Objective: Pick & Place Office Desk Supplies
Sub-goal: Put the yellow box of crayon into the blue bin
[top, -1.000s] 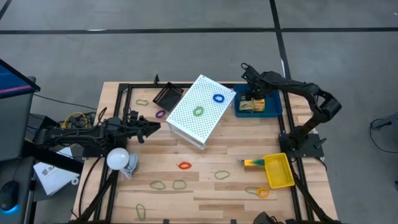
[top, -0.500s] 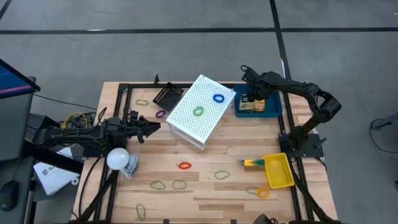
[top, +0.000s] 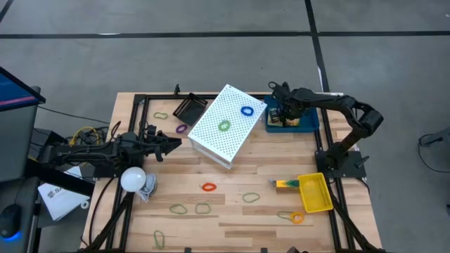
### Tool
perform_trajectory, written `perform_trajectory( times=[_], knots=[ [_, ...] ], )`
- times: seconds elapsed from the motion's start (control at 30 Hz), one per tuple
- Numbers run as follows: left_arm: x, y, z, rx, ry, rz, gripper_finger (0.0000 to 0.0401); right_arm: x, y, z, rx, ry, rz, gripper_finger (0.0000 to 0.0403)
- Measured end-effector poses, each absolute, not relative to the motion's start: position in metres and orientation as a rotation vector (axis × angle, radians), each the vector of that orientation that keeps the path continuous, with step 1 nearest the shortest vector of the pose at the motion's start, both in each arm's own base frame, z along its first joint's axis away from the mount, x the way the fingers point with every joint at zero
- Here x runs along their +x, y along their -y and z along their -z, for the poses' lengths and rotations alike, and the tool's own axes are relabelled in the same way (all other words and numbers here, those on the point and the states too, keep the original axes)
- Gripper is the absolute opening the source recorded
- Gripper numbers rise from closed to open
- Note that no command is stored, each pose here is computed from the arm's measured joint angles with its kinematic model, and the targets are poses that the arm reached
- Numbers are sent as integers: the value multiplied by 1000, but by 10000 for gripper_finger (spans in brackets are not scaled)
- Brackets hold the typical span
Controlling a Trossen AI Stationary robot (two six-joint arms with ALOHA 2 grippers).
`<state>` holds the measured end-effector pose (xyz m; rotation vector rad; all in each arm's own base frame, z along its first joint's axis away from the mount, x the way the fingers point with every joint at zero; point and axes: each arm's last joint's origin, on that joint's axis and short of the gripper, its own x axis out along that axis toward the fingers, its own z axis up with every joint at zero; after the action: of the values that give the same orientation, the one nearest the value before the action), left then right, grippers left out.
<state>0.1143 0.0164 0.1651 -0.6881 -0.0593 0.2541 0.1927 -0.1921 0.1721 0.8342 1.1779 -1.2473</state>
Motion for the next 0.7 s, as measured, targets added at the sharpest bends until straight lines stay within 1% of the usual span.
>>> perform_trajectory(
  times=[0.27,0.53,0.7],
  knots=[
    [114,-16,-165,-702,61,-254,127,190,191,-177,818,-1180,1237,143],
    [114,-16,-165,-702,61,-254,127,173,179,-208,774,-1155,1229,144],
    [114,-16,-165,-701,61,-254,127,165,152,-236,720,-1151,1074,146]
  ],
)
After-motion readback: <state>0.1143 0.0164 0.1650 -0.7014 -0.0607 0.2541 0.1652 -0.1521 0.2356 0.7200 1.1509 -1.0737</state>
